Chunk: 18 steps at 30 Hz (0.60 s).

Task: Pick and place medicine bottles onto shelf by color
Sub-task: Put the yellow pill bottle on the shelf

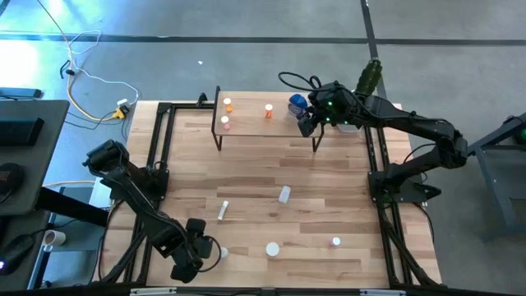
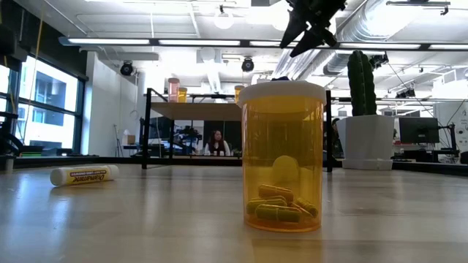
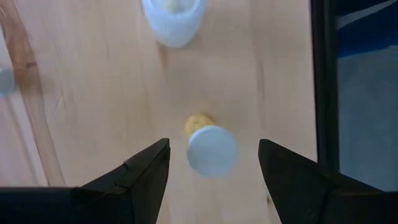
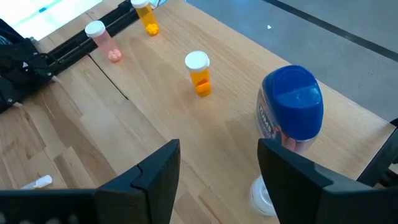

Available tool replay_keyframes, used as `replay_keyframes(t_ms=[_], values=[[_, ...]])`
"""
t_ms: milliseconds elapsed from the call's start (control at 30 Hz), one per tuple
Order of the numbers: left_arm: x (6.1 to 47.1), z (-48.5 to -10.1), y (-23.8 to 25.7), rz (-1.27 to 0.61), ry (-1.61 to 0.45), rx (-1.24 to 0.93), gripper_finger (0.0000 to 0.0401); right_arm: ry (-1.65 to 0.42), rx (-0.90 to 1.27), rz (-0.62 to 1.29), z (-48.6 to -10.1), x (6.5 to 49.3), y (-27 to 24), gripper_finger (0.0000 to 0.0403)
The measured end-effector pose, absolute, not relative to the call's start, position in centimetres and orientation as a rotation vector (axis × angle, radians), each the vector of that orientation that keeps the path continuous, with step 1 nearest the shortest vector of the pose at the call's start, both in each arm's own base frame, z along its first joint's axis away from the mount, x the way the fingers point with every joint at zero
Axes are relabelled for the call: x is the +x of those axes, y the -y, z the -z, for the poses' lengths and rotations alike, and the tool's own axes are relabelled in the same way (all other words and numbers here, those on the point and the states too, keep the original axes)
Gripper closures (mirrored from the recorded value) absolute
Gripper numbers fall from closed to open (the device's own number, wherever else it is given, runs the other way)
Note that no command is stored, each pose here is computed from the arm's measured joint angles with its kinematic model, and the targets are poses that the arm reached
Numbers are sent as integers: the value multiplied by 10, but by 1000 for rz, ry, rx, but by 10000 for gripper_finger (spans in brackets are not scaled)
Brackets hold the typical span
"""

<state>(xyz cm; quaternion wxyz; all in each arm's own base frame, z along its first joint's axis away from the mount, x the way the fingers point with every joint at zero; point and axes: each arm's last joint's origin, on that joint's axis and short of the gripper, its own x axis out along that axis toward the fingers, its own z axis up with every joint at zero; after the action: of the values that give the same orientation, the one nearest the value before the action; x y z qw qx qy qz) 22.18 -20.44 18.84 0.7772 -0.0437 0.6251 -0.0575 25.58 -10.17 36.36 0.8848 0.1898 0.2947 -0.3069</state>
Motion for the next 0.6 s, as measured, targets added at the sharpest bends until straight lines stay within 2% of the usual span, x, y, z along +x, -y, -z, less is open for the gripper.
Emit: replay_keyframes(t_ms=[233,467,600], values=[[225,-173,207,64,-1393,-107,167,-613,395,639,-364,256,102,197],[225,-177,207,67,-1366,-117,168,-619,377,632,-364,256,102,197],[226,-180,207,63,-1345,-116,183,-620,374,631,-364,256,102,197]])
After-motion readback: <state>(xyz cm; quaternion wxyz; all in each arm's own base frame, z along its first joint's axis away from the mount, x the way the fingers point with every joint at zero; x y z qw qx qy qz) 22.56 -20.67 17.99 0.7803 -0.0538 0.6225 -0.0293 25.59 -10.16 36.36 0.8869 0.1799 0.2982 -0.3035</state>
